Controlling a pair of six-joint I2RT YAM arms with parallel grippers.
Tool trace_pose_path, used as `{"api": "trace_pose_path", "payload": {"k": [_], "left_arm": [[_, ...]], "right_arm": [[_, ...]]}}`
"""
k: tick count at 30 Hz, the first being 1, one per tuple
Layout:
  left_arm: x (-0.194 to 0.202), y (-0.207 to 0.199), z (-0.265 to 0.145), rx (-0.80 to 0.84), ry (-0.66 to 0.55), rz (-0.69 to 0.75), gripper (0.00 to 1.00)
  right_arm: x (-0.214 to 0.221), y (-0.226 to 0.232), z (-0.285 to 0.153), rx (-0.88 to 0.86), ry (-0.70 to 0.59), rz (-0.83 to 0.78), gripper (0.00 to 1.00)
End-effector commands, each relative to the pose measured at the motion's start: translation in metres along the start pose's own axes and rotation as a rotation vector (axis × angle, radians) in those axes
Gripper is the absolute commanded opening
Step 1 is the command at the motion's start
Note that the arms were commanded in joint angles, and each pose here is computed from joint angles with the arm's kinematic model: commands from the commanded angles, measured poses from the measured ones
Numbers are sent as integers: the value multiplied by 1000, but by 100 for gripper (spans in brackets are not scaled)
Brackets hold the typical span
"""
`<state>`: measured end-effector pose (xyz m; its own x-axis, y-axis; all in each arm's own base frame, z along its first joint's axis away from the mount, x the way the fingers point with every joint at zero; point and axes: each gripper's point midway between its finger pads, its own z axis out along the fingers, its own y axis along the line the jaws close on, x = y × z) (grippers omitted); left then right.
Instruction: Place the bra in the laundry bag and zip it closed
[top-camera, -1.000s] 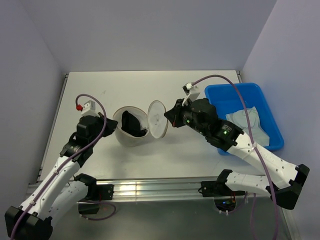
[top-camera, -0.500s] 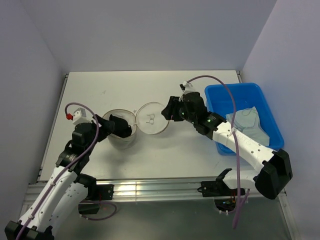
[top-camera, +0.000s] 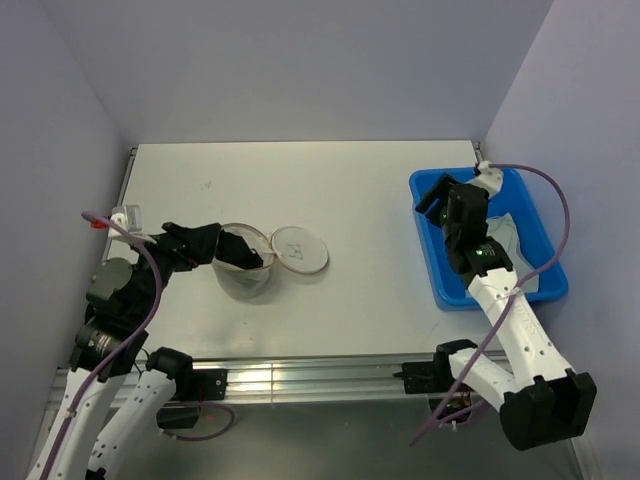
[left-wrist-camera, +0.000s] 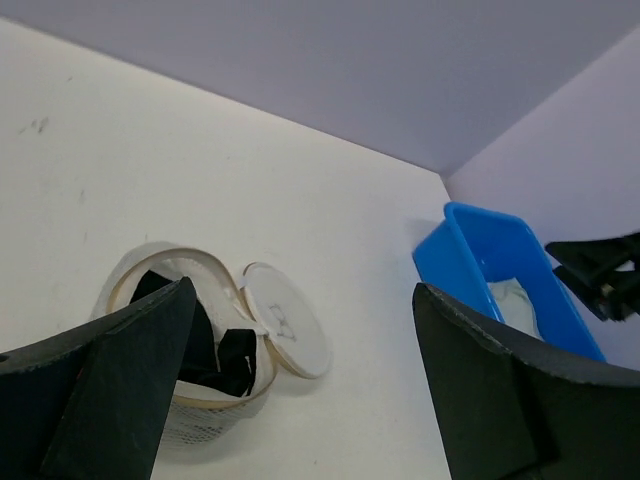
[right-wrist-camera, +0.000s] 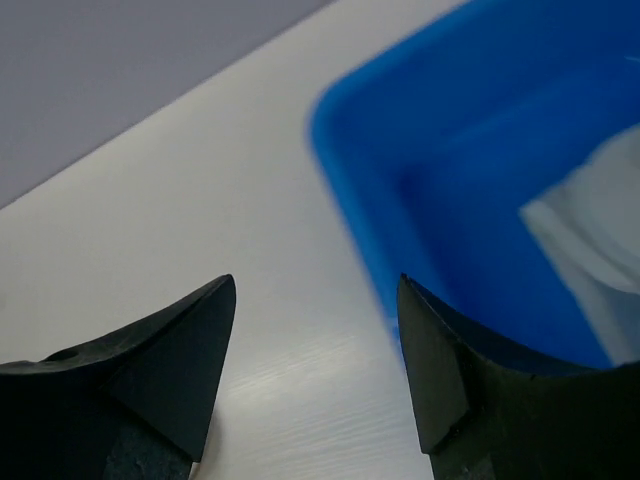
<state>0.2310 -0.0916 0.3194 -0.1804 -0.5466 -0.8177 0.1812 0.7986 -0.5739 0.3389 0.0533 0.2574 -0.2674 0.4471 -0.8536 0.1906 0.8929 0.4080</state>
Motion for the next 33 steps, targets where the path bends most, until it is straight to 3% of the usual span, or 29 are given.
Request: {"api": "trace_pose_path", "payload": {"k": [1, 4, 9, 17, 23, 27, 28, 30, 31, 32, 33], "left_arm": [[-5, -27, -16, 164, 11, 134, 96], [7, -43, -29, 283, 29, 167, 93], [24, -41, -37, 316, 58, 199, 93], [9, -43, -57, 333, -24, 202, 93], [6, -47, -63, 359, -37, 202, 93], [7, -46, -62, 353, -33, 203, 92], [7, -46, -61, 350, -35, 205, 92], [7, -46, -61, 348, -35, 205, 91], [7, -46, -61, 348, -35, 205, 91], [7, -45, -60, 346, -34, 205, 91], [7, -45, -60, 345, -32, 207, 91]], "right_arm": [[0, -89, 5, 332, -68, -12, 73], [6, -147, 17, 532, -67, 15, 77], [4, -214, 28, 757, -39, 59, 86], [33, -270, 76, 897, 140, 100, 87], [59, -316, 84, 970, 249, 184, 87], [67, -322, 95, 959, 316, 173, 86], [73, -323, 97, 959, 343, 177, 83], [71, -321, 101, 946, 340, 180, 62], [68, -319, 101, 937, 330, 185, 41], [66, -318, 99, 940, 319, 190, 8], [62, -316, 99, 932, 298, 192, 0]]}}
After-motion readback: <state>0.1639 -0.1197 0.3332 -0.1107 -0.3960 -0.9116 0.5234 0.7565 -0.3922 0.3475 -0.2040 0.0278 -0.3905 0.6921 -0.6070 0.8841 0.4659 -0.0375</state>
